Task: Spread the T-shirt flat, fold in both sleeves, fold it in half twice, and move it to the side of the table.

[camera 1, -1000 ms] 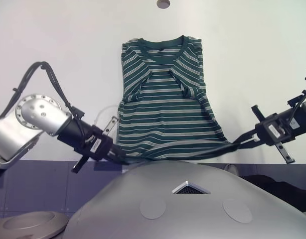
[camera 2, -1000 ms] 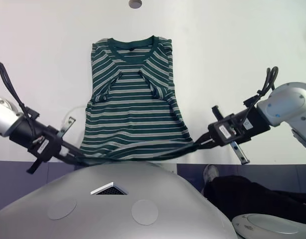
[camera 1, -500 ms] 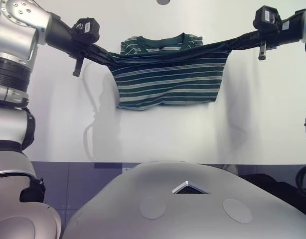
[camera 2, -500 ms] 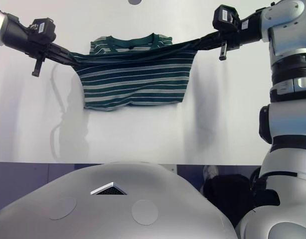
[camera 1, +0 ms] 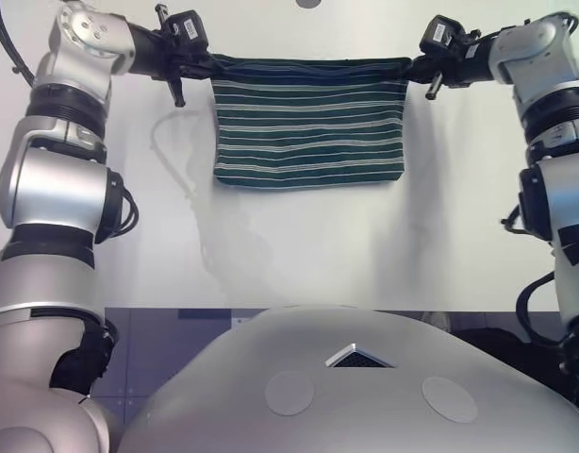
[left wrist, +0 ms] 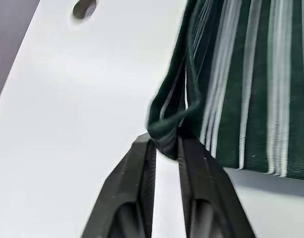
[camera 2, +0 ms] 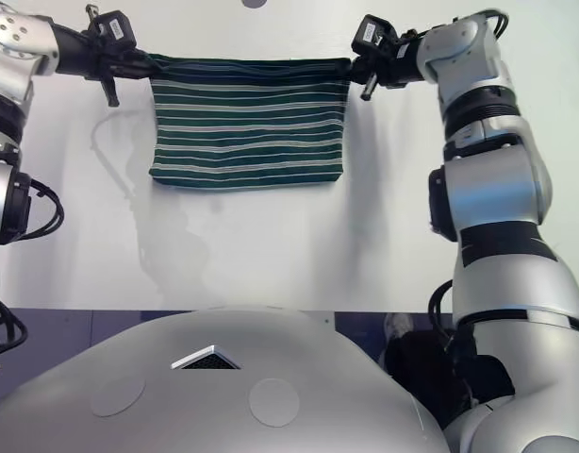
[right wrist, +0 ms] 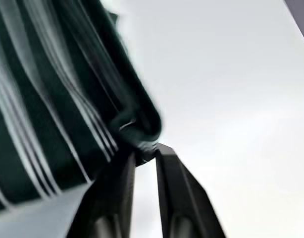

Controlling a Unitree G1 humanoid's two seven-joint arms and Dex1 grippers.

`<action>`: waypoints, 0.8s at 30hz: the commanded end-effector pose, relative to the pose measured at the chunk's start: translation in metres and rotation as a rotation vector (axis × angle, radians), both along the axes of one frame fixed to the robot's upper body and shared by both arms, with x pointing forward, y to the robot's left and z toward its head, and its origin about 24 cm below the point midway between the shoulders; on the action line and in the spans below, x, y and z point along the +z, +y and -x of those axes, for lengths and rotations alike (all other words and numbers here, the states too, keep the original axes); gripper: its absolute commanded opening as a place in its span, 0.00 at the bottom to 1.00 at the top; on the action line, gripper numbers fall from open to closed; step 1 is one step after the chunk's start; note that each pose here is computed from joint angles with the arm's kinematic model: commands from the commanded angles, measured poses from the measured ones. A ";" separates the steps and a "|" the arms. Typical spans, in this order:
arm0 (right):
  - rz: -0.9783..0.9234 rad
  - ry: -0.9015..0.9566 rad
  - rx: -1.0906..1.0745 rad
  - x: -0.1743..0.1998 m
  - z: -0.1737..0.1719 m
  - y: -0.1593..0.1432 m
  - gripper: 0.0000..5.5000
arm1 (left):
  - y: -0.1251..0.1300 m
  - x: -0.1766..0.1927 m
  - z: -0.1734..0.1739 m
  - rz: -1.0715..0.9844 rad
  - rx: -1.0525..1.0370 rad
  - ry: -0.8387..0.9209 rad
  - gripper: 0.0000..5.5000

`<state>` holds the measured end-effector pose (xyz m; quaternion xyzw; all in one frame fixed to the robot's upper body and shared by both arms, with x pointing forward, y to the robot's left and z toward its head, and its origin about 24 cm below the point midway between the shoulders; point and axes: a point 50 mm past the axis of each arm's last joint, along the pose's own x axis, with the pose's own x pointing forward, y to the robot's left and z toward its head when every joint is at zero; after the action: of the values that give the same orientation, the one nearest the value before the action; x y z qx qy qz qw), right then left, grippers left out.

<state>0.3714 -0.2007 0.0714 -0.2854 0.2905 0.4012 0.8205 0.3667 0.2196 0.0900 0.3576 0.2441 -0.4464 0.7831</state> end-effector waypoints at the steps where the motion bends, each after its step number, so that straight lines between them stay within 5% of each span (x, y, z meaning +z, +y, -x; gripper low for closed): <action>1: -0.086 -0.019 -0.245 -0.003 -0.009 0.012 0.25 | 0.007 -0.018 0.002 -0.080 0.108 0.019 0.23; 6: -0.043 -0.338 -0.532 0.011 -0.020 -0.009 0.32 | 0.048 0.014 -0.011 -0.304 0.356 -0.318 0.32; 8: -0.102 -0.495 -0.503 0.026 -0.023 0.001 0.32 | 0.057 0.058 -0.021 -0.160 0.507 -0.587 0.32; 11: -0.312 -0.559 -0.338 0.036 0.013 0.075 0.32 | 0.076 0.137 0.001 0.270 0.812 -1.127 0.32; 13: -0.419 -0.475 -0.218 0.026 0.052 0.134 0.32 | 0.073 0.161 0.029 0.553 0.899 -1.338 0.32; 17: -0.470 -0.247 0.051 0.005 0.103 0.200 0.32 | 0.049 0.172 0.043 0.788 0.816 -1.414 0.32; 24: -0.316 -0.023 0.181 -0.025 0.121 0.233 0.32 | 0.013 0.167 0.054 0.907 0.691 -1.368 0.32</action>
<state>0.2510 0.0268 0.0488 -0.1565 0.1727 0.4993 0.8345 0.3143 0.2388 0.2594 0.1118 -0.3865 0.0842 0.9116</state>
